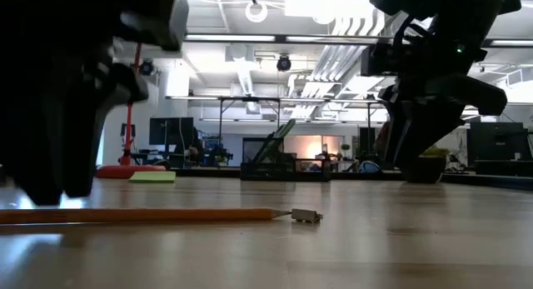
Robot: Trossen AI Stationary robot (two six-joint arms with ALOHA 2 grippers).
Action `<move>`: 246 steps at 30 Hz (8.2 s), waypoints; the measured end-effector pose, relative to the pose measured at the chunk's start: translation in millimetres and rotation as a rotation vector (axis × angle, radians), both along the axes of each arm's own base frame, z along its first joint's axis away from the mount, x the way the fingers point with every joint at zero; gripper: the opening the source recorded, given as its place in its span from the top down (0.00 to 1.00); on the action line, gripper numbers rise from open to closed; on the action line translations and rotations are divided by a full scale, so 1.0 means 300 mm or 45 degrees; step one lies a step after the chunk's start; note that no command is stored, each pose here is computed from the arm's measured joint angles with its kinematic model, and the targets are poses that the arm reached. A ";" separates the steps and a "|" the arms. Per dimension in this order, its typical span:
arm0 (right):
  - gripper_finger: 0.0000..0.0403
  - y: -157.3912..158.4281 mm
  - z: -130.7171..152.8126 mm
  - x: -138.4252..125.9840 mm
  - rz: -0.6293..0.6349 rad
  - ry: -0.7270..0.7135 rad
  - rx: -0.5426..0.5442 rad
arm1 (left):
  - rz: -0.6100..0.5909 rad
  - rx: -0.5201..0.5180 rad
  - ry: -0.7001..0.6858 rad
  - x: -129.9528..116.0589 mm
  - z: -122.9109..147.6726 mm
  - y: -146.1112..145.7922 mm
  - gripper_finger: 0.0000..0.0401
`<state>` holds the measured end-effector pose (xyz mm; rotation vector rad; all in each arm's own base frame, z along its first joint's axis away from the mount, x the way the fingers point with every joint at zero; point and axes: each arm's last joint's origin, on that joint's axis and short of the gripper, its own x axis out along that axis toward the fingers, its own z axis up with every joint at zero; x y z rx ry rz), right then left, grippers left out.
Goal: Pick and place office supplies into organizer
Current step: Put the pencil into the desk organizer
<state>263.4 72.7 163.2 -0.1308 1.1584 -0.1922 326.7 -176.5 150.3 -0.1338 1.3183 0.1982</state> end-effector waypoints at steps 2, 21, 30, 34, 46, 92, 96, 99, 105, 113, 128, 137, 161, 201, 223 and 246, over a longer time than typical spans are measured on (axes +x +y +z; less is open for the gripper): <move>0.68 0.003 0.000 0.000 0.003 -0.004 -0.002 | -0.001 -0.021 0.006 -0.003 -0.029 0.001 0.71; 0.68 0.031 0.015 0.044 0.099 -0.180 0.170 | -0.152 0.173 0.042 0.005 -0.081 0.036 0.96; 0.68 0.017 -0.045 0.045 0.136 -0.376 0.462 | -0.468 0.869 0.077 0.010 -0.050 0.089 0.98; 0.68 -0.010 -0.037 0.066 0.127 -0.506 0.597 | -0.739 1.196 0.156 0.016 -0.036 0.096 0.99; 0.68 -0.131 0.034 0.139 0.081 -0.854 0.750 | -1.263 1.512 0.354 0.088 -0.017 0.115 0.99; 0.97 -0.140 0.005 0.124 0.194 -0.733 0.645 | -1.228 1.712 0.176 0.240 0.055 0.188 1.00; 0.96 -0.159 0.001 0.123 0.174 -0.724 0.594 | -1.166 1.670 0.104 0.241 0.054 0.187 0.98; 0.98 -0.181 0.001 0.125 0.164 -0.733 0.557 | -1.068 1.630 0.039 0.240 0.053 0.187 0.95; 0.99 -0.256 0.001 0.127 0.057 -0.764 0.404 | -0.825 1.617 -0.056 0.233 0.057 0.183 0.81; 0.99 -0.376 0.046 0.143 -0.042 -0.974 0.141 | -0.413 1.584 -0.092 0.161 0.067 0.221 0.58; 0.98 -0.648 0.271 0.130 -0.004 -1.642 -0.201 | -0.052 0.997 -0.261 0.061 -0.036 0.302 0.64; 0.97 -0.783 0.292 0.284 0.134 -1.656 -0.215 | -0.077 0.607 -0.849 -0.065 0.025 0.331 0.71; 0.99 -1.268 0.164 0.526 0.052 -1.481 0.013 | 0.018 0.250 -1.227 -0.193 -0.032 0.321 0.72; 0.85 -1.270 0.095 0.507 -0.016 -1.277 0.102 | 0.021 0.260 -1.201 -0.197 -0.040 0.325 0.72; 0.58 -1.253 0.395 0.545 -0.133 -0.988 -0.071 | 0.000 0.279 -1.212 -0.195 -0.036 0.325 0.72; 0.59 -1.269 0.191 0.629 -0.138 -0.936 -0.080 | -0.001 0.247 -1.230 -0.193 -0.032 0.322 0.72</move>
